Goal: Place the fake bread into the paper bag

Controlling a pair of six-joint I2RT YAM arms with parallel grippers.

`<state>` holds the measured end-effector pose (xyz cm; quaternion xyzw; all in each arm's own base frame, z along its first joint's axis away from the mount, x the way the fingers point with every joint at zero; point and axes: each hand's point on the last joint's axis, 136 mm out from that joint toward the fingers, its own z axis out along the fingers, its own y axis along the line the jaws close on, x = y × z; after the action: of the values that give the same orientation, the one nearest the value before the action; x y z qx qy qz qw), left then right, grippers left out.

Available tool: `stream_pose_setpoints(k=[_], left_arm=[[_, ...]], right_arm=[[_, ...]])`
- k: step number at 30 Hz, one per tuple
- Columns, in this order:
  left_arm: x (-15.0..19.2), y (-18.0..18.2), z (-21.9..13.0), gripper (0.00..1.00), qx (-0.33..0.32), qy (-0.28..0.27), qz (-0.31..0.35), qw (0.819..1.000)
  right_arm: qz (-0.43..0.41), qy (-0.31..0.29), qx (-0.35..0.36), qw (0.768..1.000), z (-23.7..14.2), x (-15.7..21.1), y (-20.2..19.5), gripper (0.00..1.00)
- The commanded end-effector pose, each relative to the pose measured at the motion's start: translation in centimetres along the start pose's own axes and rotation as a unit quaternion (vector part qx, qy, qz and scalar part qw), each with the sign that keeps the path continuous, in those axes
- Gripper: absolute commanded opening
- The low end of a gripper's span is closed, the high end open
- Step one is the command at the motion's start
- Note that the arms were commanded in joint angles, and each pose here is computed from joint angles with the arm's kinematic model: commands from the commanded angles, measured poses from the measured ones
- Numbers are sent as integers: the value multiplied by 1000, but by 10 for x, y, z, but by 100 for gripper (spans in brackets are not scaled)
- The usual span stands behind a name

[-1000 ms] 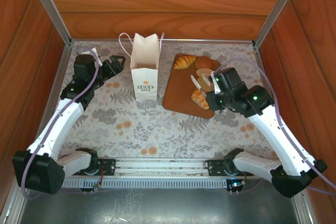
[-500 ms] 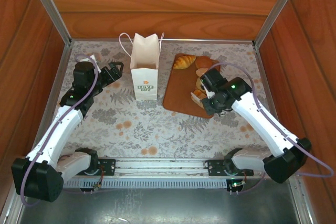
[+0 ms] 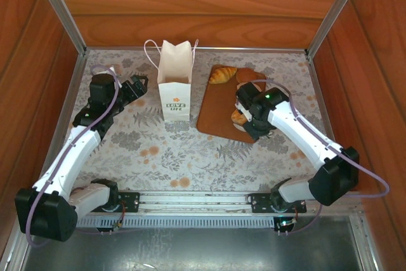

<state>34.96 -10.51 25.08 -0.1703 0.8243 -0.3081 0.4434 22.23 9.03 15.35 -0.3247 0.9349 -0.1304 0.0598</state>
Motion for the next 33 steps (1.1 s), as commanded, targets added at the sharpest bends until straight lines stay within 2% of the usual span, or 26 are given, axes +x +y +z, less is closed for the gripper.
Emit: stream_pose_setpoints(k=[1,15,24,33], left_arm=[[-12,-4,-3,93,-3,-13,9,1000],[-11,0,-2,93,-12,-10,9,1000],[-11,0,-2,93,-13,-10,13,1000],[-13,1,-3,93,-14,-13,14,1000]], right_arm=[[-21,7,24,999,3,2,-10,55],[-34,6,22,999,17,-15,-12,55],[-40,27,17,999,27,-14,-9,54],[-35,34,22,999,27,-17,-12,43]])
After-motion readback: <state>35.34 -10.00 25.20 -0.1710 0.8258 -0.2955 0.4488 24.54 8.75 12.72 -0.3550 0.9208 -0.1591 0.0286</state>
